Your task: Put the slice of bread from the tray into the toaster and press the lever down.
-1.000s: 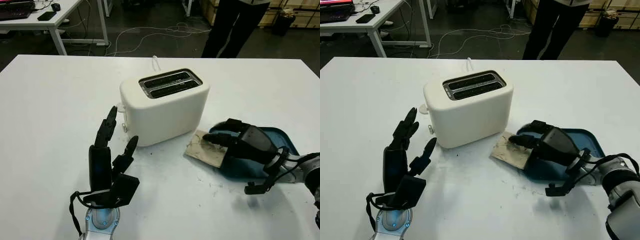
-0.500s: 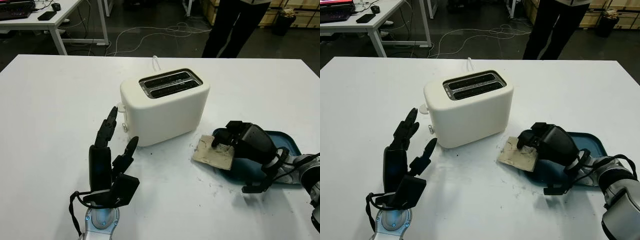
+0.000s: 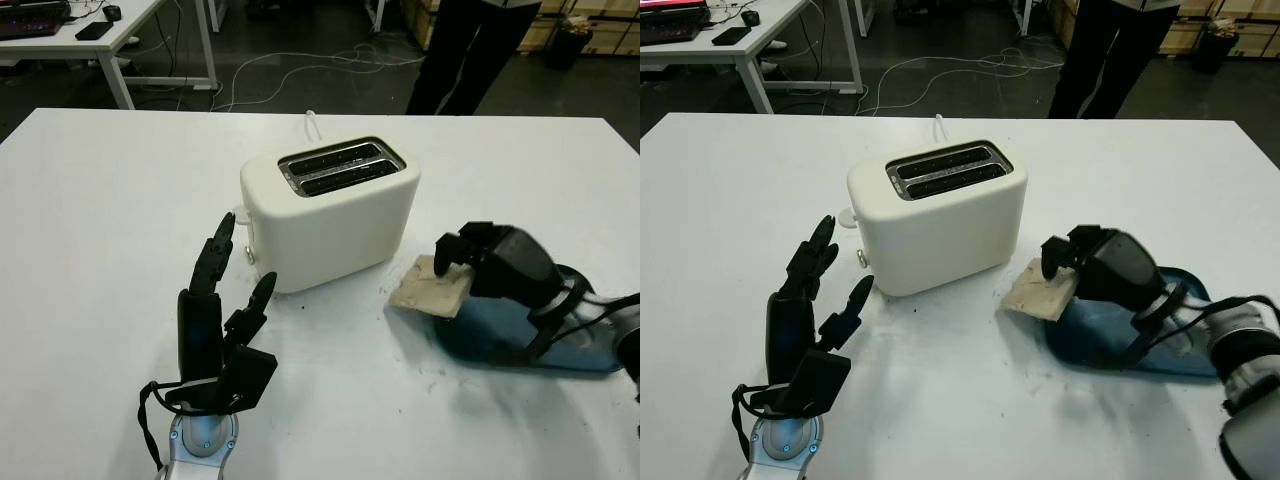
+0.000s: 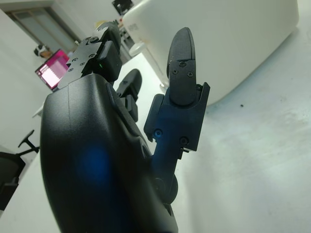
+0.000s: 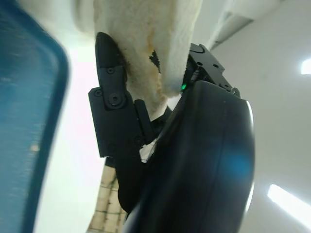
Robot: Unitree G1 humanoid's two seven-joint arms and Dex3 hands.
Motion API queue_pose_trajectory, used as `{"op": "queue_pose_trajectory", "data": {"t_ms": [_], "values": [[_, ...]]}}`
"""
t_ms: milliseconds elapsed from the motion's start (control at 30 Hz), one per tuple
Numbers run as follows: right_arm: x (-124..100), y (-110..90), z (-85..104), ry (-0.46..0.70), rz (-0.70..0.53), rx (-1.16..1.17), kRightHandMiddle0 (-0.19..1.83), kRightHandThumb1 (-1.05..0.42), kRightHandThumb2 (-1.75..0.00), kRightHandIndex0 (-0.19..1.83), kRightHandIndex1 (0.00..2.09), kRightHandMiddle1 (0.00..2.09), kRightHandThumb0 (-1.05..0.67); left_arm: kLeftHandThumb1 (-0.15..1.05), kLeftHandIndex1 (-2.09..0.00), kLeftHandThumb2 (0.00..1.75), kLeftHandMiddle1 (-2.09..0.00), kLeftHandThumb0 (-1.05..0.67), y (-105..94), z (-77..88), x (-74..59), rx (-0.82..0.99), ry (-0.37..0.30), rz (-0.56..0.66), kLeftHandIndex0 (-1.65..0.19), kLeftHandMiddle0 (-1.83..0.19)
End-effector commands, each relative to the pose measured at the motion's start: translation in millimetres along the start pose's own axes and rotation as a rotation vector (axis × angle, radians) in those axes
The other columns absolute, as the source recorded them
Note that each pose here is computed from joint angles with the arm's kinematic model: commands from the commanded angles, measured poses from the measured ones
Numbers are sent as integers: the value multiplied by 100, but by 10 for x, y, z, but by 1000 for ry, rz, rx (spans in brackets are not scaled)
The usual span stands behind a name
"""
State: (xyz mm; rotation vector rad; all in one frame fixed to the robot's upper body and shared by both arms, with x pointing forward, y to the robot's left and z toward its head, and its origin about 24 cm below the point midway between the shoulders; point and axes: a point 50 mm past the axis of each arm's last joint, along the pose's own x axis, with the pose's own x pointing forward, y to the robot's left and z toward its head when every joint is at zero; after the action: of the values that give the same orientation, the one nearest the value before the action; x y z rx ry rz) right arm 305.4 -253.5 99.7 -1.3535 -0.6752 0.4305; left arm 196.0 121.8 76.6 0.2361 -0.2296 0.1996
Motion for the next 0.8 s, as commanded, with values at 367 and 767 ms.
{"op": "queue_pose_trajectory", "data": {"t_ms": [367,767], "values": [[129,-469,-8,47,229,204,51,-92,-64,95,175,164,-54,92,0,24,-49,-52,-81,12,54,-18,-7,1,-32,-18],[493,-1186,-94,160,379,539,64,-92,-61,104,175,175,-60,92,0,25,-51,-56,-85,-4,86,-3,-14,-5,-31,-18]]}}
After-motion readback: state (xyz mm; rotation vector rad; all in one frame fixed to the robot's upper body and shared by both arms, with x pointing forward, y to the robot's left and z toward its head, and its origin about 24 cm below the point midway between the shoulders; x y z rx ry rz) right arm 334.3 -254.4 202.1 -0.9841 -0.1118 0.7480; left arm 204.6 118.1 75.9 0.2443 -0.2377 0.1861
